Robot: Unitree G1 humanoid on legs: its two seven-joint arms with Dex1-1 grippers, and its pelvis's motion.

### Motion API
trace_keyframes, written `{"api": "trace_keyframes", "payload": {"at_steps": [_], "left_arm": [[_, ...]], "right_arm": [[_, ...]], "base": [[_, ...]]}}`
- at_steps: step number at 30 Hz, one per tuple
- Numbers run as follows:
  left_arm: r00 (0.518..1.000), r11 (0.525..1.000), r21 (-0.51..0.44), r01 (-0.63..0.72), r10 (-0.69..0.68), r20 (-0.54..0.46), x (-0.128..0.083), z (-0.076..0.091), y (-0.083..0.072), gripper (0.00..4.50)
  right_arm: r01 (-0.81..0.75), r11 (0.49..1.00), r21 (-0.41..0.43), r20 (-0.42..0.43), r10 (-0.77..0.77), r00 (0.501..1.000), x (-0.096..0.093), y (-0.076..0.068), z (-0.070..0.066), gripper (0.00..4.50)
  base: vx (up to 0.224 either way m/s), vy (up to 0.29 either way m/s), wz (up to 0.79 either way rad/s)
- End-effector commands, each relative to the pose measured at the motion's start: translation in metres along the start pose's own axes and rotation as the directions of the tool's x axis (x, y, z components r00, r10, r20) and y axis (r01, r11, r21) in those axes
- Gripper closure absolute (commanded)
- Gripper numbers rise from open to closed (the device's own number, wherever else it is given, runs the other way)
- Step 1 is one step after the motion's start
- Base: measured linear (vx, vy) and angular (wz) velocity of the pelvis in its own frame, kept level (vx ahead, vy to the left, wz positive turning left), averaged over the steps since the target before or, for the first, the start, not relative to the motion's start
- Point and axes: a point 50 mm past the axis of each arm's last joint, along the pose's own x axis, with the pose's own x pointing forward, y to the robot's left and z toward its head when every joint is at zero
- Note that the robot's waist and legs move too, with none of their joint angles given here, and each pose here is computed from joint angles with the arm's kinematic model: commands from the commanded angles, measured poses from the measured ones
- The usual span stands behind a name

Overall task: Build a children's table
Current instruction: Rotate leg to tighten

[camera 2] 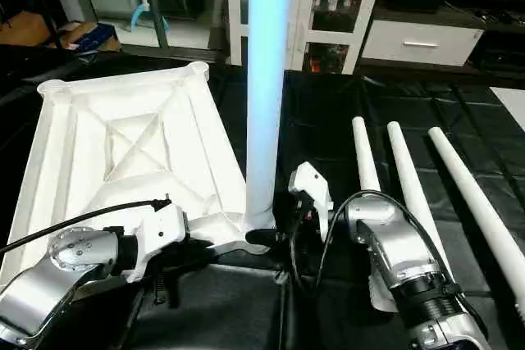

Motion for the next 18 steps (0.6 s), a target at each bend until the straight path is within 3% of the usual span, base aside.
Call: {"api": "trace_keyframes", "payload": {"at_steps": [1, 8, 14, 18], "left_arm": [[0.999, 0.999, 0.007, 0.038, -0.038, -0.015, 0.003, 0.000, -0.004, 4.50], [0.999, 0.999, 0.004, 0.039, -0.039, -0.015, 0.004, 0.000, -0.004, 4.50], [0.999, 1.000, 0.001, 0.023, -0.023, -0.028, 0.005, -0.002, -0.003, 4.50], [0.997, 0.998, -0.035, -0.053, 0.052, -0.054, 0.012, -0.004, 0.004, 4.50]], "right_arm": [[-0.009, 1.000, -0.010, -0.011, 0.009, 1.000, -0.001, 0.001, -0.001, 0.91], [-0.003, 1.000, -0.008, -0.006, 0.003, 1.000, 0.000, 0.000, -0.002, 1.62], [0.072, 0.997, -0.005, 0.039, -0.072, 0.997, 0.004, -0.004, 0.001, 1.72], [0.290, 0.956, 0.036, 0.038, -0.292, 0.956, 0.015, -0.017, -0.006, 1.73]], "base": [[0.000, 0.000, 0.00], [0.000, 0.000, 0.00], [0.000, 0.000, 0.00], [0.000, 0.000, 0.00]]}}
